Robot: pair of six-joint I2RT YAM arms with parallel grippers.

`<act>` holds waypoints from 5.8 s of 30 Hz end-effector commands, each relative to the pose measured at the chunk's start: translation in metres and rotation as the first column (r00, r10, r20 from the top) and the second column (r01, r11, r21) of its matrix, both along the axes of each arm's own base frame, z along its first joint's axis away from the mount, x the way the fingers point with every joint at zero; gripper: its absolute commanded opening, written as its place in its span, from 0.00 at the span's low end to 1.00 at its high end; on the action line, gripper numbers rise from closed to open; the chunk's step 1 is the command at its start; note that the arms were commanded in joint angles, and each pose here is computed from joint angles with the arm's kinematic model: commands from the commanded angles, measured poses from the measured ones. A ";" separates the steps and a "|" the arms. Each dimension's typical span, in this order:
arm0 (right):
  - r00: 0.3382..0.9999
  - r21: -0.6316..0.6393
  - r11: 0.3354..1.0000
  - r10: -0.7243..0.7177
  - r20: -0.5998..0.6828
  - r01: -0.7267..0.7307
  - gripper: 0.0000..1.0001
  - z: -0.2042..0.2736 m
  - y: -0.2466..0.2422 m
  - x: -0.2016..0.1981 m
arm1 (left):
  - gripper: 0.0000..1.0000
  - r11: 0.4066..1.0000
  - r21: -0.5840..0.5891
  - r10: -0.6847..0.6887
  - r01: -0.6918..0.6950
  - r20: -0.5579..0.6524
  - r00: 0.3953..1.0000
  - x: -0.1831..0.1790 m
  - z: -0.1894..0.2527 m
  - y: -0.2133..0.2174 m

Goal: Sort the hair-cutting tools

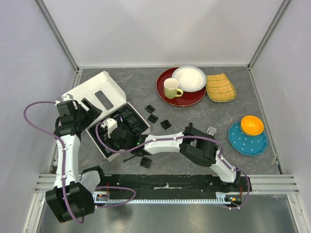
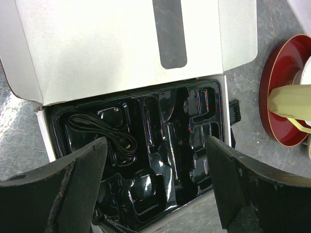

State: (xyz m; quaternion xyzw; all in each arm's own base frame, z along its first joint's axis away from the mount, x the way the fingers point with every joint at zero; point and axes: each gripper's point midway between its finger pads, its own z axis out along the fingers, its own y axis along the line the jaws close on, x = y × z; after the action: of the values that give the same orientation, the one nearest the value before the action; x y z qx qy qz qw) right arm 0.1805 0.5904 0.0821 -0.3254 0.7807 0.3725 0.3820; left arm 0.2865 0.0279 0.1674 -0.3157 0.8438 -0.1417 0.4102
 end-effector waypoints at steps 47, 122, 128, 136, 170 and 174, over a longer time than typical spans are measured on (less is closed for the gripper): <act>0.986 -0.169 0.983 -0.048 0.158 0.075 0.72 0.090 -0.097 -0.003 | 0.91 0.999 -0.035 -0.008 0.009 0.053 0.999 0.006 0.014 -0.004; 0.965 -0.101 0.987 -0.098 0.244 0.126 0.40 0.130 -0.111 0.039 | 0.91 0.990 -0.089 -0.103 0.110 0.079 0.992 0.010 0.012 -0.021; 0.971 -0.060 0.992 -0.100 0.217 0.116 0.40 0.122 -0.079 0.048 | 0.91 0.990 -0.088 -0.106 0.112 0.077 0.991 0.011 0.012 -0.021; 0.976 -0.087 0.989 -0.098 0.197 0.117 0.40 0.089 -0.062 0.058 | 0.91 0.990 -0.089 -0.104 0.111 0.076 0.992 0.010 0.011 -0.021; 0.982 -0.234 0.963 -0.101 0.160 0.137 0.40 -0.003 -0.070 0.065 | 0.91 0.990 -0.086 -0.107 0.114 0.078 0.991 0.011 0.012 -0.021; 0.982 -0.246 0.960 -0.095 0.166 0.135 0.40 -0.007 -0.072 0.063 | 0.91 0.990 -0.084 -0.109 0.116 0.078 0.991 0.011 0.012 -0.021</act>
State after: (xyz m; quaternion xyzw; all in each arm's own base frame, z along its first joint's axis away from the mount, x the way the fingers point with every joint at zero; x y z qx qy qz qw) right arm 0.2468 0.5174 0.0874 -0.3509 0.8078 0.2269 0.4158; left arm 0.2931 0.0078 0.1742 -0.2908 0.8421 -0.2044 0.4056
